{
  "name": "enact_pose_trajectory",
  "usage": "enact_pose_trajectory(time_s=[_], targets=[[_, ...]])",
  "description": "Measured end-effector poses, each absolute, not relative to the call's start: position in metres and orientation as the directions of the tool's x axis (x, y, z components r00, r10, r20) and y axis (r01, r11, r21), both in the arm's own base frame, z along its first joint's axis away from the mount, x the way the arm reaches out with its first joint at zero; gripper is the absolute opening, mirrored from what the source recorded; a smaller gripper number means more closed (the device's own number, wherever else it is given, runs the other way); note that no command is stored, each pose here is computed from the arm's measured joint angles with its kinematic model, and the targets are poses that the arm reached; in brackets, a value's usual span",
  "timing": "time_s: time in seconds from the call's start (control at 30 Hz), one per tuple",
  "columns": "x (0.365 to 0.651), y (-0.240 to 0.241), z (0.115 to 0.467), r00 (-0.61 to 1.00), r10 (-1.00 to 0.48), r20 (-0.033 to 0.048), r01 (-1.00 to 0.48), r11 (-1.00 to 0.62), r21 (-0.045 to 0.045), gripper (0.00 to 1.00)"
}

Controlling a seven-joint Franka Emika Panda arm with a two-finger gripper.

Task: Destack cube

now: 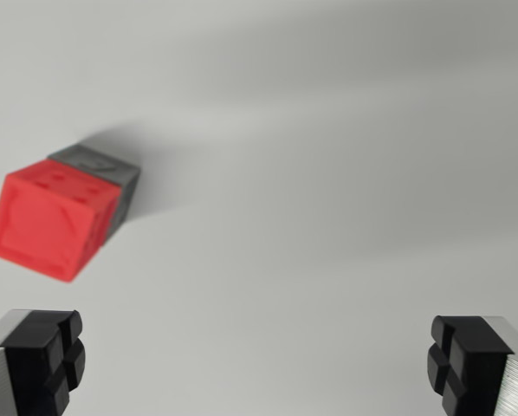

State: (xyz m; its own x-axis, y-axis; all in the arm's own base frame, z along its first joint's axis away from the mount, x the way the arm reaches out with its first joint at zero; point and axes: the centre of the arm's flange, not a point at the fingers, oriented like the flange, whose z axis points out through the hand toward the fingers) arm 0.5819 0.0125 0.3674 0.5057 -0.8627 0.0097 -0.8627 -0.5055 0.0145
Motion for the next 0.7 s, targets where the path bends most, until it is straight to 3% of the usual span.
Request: enact_pose_trajectory(time_s=[0.7], targets=[[0.581, 0.065, 0.331, 0.387, -0.922, 0.0065, -0.922, -0.387, 0.0093, 1.00]])
